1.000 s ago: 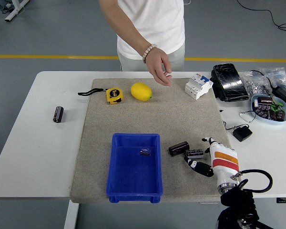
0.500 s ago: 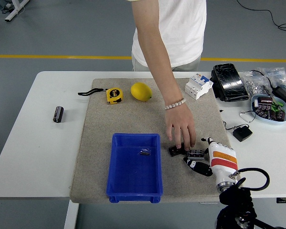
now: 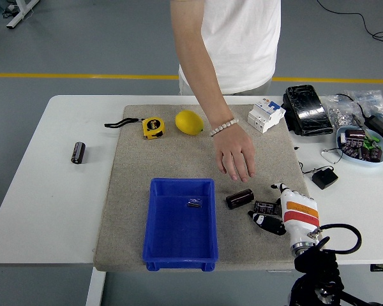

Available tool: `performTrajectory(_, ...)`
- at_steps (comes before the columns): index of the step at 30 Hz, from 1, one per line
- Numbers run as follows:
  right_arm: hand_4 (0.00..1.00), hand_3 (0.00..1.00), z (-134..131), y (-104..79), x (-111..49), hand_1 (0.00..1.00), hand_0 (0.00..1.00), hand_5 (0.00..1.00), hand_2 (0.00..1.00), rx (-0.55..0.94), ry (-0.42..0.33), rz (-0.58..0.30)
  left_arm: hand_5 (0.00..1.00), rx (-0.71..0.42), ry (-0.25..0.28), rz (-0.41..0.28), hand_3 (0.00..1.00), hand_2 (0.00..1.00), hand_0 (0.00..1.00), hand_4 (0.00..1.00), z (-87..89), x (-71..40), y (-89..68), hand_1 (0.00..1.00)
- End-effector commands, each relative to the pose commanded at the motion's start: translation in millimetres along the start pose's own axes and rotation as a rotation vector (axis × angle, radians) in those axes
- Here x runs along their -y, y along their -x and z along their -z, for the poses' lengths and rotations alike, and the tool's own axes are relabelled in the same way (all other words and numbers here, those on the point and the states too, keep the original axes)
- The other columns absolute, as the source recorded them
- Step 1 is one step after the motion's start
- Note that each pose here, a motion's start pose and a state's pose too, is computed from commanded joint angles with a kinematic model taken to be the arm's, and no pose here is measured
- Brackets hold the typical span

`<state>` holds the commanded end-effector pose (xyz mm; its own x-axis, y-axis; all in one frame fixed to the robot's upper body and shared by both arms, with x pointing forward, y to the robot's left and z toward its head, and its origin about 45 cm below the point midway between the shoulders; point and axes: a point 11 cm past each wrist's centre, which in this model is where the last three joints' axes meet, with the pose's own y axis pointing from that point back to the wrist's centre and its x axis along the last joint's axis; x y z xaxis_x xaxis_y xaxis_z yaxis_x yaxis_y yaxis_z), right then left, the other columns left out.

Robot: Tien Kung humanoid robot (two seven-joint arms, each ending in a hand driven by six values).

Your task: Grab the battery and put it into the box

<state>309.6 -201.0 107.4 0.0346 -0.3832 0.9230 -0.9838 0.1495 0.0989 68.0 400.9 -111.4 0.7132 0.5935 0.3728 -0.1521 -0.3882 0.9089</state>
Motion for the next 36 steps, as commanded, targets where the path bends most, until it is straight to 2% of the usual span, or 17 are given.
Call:
performTrajectory(13, 0.998, 0.709, -3.1, -2.9, 1.5, 0.210, 0.054, 0.471, 0.413, -0.001, 0.006, -0.007, 0.655, 0.002, 0.003, -0.005, 0.621, 0.711, 0.684, 0.641, -1.7, 0.0, -2.0, 0.665)
performTrajectory(14, 0.998, 0.693, -3.0, -3.0, 1.5, 0.191, 0.034, 0.443, 0.369, 0.000, 0.006, -0.007, 0.653, 0.002, 0.003, -0.005, 0.623, 0.710, 0.685, 0.639, -1.8, 0.0, -2.2, 0.665)
performTrajectory(19, 0.998, 0.693, -2.2, -4.1, 1.3, 0.191, 0.034, 0.443, 0.369, 0.003, 0.003, -0.009, 0.653, 0.002, 0.003, -0.007, 0.623, 0.710, 0.685, 0.639, -2.0, 0.1, -3.2, 0.665)
performTrajectory(20, 0.973, 0.611, -2.0, -4.4, 1.4, 0.169, 0.017, 0.405, 0.320, 0.003, 0.002, -0.010, 0.653, 0.001, 0.003, -0.007, 0.622, 0.709, 0.686, 0.640, -2.0, 0.1, -3.3, 0.665)
performTrajectory(25, 0.973, 0.611, -2.2, -5.0, 1.8, 0.169, 0.017, 0.405, 0.320, 0.003, 0.003, -0.011, 0.653, 0.002, 0.003, -0.007, 0.622, 0.709, 0.686, 0.640, -1.9, 0.1, -3.6, 0.665)
performTrajectory(26, 0.868, 0.450, -2.3, -4.9, 1.7, 0.158, 0.022, 0.344, 0.302, 0.003, 0.003, -0.011, 0.654, 0.002, 0.003, -0.007, 0.621, 0.709, 0.685, 0.641, -2.0, 0.1, -3.6, 0.665)
performTrajectory(36, 0.850, 0.416, -3.1, -4.2, 1.7, 0.154, 0.027, 0.338, 0.295, 0.001, 0.005, -0.010, 0.654, 0.003, 0.004, -0.006, 0.622, 0.708, 0.685, 0.641, -2.2, 0.1, -3.4, 0.665)
